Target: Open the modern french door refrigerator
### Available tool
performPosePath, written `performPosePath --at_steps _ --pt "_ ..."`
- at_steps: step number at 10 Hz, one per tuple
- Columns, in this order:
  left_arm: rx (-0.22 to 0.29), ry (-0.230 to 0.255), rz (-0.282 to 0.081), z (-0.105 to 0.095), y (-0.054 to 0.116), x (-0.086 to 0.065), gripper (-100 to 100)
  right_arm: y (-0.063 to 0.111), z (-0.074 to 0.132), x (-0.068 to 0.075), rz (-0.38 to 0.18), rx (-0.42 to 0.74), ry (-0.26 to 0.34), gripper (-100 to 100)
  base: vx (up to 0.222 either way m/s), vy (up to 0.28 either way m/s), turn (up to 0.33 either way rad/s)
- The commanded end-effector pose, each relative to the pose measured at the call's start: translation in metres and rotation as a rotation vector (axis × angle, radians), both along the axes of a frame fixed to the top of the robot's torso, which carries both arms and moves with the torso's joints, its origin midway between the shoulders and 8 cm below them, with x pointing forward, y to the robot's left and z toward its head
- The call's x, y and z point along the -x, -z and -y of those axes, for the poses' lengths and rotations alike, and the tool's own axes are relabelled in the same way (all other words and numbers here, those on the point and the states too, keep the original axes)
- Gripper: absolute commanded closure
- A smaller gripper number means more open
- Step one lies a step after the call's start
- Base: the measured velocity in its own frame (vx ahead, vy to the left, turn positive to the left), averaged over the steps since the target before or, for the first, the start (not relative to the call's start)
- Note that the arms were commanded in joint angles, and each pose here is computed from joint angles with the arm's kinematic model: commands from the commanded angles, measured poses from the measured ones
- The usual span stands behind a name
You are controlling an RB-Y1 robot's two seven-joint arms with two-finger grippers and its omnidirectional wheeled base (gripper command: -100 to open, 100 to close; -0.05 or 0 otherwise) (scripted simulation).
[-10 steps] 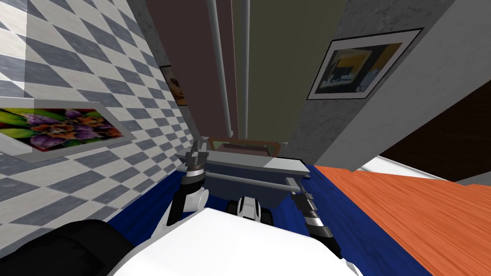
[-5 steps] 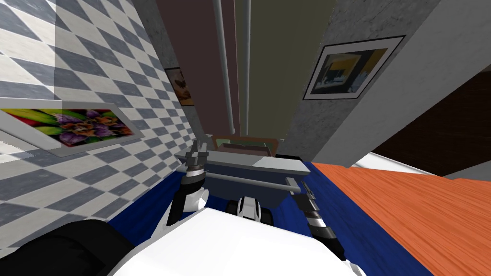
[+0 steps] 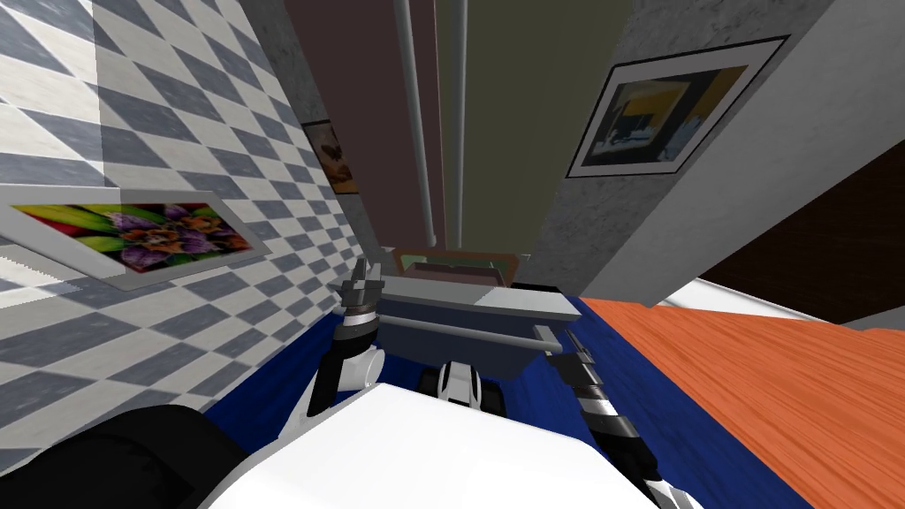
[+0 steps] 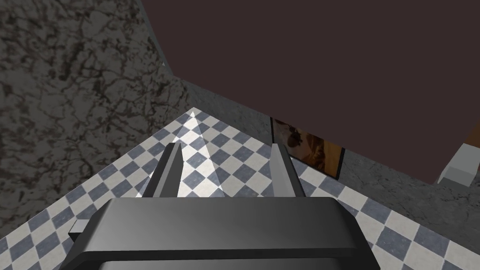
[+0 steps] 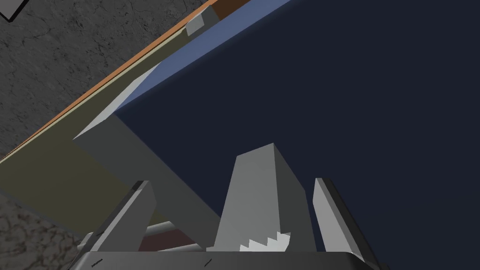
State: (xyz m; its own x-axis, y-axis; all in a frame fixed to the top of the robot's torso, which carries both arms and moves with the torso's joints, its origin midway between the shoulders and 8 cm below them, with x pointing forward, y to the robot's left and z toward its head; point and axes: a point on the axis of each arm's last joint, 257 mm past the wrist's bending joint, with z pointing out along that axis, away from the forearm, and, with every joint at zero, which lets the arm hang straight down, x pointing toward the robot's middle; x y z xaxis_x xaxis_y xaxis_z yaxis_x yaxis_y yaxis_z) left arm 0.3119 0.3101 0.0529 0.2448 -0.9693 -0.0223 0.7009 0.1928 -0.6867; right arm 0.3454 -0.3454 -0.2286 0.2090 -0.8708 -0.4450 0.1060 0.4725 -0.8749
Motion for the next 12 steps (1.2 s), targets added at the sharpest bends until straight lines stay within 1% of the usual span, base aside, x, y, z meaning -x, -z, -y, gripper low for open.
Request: performPosePath --at_steps 1,2,5,6,7,9,12 --pt "0.000 0.000 0.000 0.000 0.000 0.000 0 -0.022 0.009 -0.008 0.022 -0.001 -0.002 -100 -0.023 0.042 0.016" --pt "0.000 0.000 0.000 0.000 0.000 0.000 0 -0.028 0.013 -0.010 0.023 -0.001 0.000 -100 -0.032 0.047 0.018" --pt "0.000 0.000 0.000 0.000 0.000 0.000 0 -0.028 0.013 -0.010 0.023 -0.001 0.000 -100 -0.009 0.013 0.001" --pt "0.000 0.000 0.000 0.000 0.000 0.000 0 -0.010 0.016 -0.007 -0.019 -0.006 0.013 -100 0.009 -0.002 0.007" --pt "0.000 0.000 0.000 0.000 0.000 0.000 0 -0.006 0.017 -0.006 -0.029 -0.008 0.017 0 0.005 -0.001 0.000" --pt "0.000 0.000 0.000 0.000 0.000 0.000 0 0.002 0.019 -0.003 -0.049 -0.010 0.026 0 0.000 0.000 0.000" --pt "0.000 0.000 0.000 0.000 0.000 0.000 0 0.008 0.021 -0.001 -0.065 -0.010 0.033 0 0.000 0.000 0.000"
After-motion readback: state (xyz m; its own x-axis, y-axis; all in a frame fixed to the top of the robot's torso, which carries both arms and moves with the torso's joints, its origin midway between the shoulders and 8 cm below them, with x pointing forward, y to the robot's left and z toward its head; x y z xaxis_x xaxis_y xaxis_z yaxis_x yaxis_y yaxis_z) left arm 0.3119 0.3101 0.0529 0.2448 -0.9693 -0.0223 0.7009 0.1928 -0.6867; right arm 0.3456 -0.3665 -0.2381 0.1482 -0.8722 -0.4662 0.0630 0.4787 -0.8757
